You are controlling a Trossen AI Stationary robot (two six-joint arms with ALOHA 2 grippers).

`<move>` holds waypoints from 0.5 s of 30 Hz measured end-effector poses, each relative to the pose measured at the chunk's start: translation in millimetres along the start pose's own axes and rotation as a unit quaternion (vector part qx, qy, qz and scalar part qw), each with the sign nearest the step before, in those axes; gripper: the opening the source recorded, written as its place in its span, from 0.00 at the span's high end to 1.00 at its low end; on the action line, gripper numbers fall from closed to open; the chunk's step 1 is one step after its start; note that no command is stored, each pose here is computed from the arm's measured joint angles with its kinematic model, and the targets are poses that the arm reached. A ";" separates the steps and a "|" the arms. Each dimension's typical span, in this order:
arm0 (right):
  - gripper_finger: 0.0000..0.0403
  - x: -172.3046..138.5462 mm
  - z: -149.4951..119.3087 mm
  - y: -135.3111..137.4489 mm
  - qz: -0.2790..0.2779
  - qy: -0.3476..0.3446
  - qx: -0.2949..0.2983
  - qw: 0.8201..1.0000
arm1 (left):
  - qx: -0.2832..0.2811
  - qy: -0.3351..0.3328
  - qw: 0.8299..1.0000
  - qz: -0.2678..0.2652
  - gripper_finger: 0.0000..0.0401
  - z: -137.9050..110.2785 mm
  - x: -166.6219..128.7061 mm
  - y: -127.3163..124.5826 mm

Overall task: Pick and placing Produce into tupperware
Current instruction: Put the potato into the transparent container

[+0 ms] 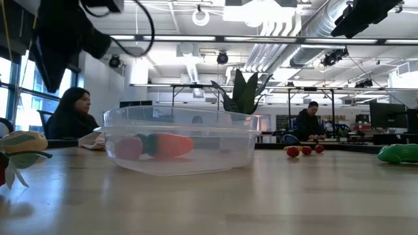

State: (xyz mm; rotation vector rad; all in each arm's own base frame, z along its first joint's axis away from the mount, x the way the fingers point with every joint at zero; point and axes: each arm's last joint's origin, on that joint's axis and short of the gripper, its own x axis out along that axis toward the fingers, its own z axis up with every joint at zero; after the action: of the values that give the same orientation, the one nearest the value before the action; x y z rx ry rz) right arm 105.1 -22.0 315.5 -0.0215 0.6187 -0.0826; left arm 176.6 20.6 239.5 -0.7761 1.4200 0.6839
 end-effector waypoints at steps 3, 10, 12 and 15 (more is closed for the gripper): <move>1.00 -0.1 0.0 0.0 0.000 0.000 0.000 1.000 | -0.036 0.028 0.999 0.030 0.67 8.5 5.3 8.3; 1.00 -0.1 0.0 0.0 0.000 0.000 0.000 1.000 | -0.012 0.050 0.998 0.044 0.56 21.5 15.4 10.5; 1.00 0.0 0.0 0.0 0.000 0.000 0.000 1.000 | 0.008 0.059 0.997 0.050 0.52 23.4 19.0 8.9; 1.00 -0.1 0.0 0.0 0.000 0.000 0.000 1.000 | 0.016 0.075 0.995 0.059 0.47 26.2 25.3 6.4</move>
State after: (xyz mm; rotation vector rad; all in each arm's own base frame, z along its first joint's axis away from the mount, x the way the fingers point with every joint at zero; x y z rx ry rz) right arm 105.0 -21.9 315.5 -0.0216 0.6184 -0.0824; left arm 188.1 44.5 213.7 -0.7349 1.6195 0.7044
